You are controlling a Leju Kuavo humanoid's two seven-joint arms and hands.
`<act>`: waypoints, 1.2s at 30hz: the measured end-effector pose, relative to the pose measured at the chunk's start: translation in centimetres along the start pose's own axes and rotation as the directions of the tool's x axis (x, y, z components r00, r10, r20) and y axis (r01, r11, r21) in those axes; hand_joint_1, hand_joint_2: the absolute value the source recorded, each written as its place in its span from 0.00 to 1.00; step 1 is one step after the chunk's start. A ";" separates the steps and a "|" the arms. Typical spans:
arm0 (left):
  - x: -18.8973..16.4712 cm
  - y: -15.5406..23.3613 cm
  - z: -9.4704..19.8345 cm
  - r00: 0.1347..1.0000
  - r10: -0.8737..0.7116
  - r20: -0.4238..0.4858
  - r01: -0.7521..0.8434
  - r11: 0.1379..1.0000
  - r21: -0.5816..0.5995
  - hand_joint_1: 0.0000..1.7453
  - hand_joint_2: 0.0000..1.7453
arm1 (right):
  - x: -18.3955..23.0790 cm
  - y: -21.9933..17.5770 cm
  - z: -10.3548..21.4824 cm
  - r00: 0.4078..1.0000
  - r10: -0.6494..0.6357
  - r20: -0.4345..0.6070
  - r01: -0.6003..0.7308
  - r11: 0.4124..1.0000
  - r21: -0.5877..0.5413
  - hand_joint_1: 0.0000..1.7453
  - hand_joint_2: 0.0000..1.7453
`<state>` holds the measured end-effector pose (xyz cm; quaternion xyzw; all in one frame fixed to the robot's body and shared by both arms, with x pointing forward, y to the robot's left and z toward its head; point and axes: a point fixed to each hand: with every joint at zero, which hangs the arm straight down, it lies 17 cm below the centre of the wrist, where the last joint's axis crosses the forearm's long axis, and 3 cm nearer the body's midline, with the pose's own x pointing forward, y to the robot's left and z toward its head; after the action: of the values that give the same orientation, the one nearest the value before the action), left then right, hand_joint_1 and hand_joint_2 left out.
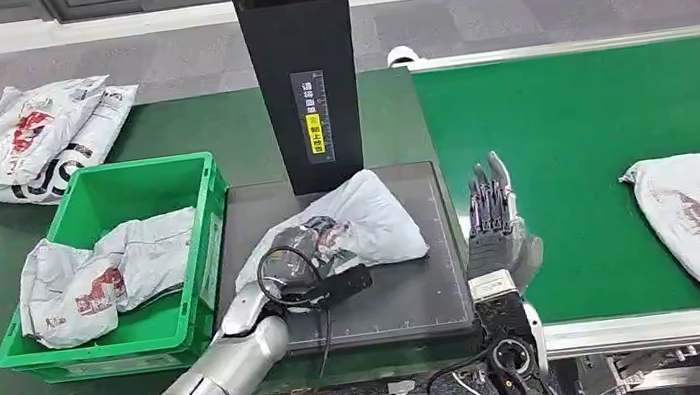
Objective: Moved the parcel from conveyor to table for the left to box.
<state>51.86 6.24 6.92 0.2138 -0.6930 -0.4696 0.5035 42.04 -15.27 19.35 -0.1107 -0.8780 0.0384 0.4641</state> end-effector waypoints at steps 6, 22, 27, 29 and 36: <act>0.7 6.5 -2.3 0.988 0.152 0.035 -0.156 0.970 0.188 1.00 1.00 | 0.0 0.1 -0.1 1.000 0.003 0.001 -0.003 1.000 0.001 0.00 0.00; -1.3 24.1 -3.0 0.956 -0.244 -0.162 0.293 0.774 0.562 1.00 1.00 | -0.3 -0.2 -0.2 0.999 0.037 -0.015 -0.037 0.999 -0.017 0.00 0.00; -7.7 31.6 0.6 0.889 -0.259 -0.377 0.449 0.655 0.608 1.00 1.00 | -1.2 -1.2 0.0 0.998 0.046 -0.040 -0.047 0.998 -0.038 0.00 0.00; -11.2 33.6 2.8 0.850 -0.232 -0.473 0.502 0.628 0.594 1.00 1.00 | -1.6 -1.6 0.0 0.997 0.050 -0.053 -0.052 0.998 -0.044 0.00 0.00; -20.5 37.3 9.6 0.749 -0.095 -0.655 0.570 0.596 0.566 1.00 1.00 | -3.4 -2.7 0.6 0.993 0.057 -0.102 -0.064 0.996 -0.060 0.00 0.00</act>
<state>58.01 43.65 28.48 0.6584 -0.5841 -0.1525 0.4496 42.93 -18.63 16.74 -0.1538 -0.8505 0.0190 0.5026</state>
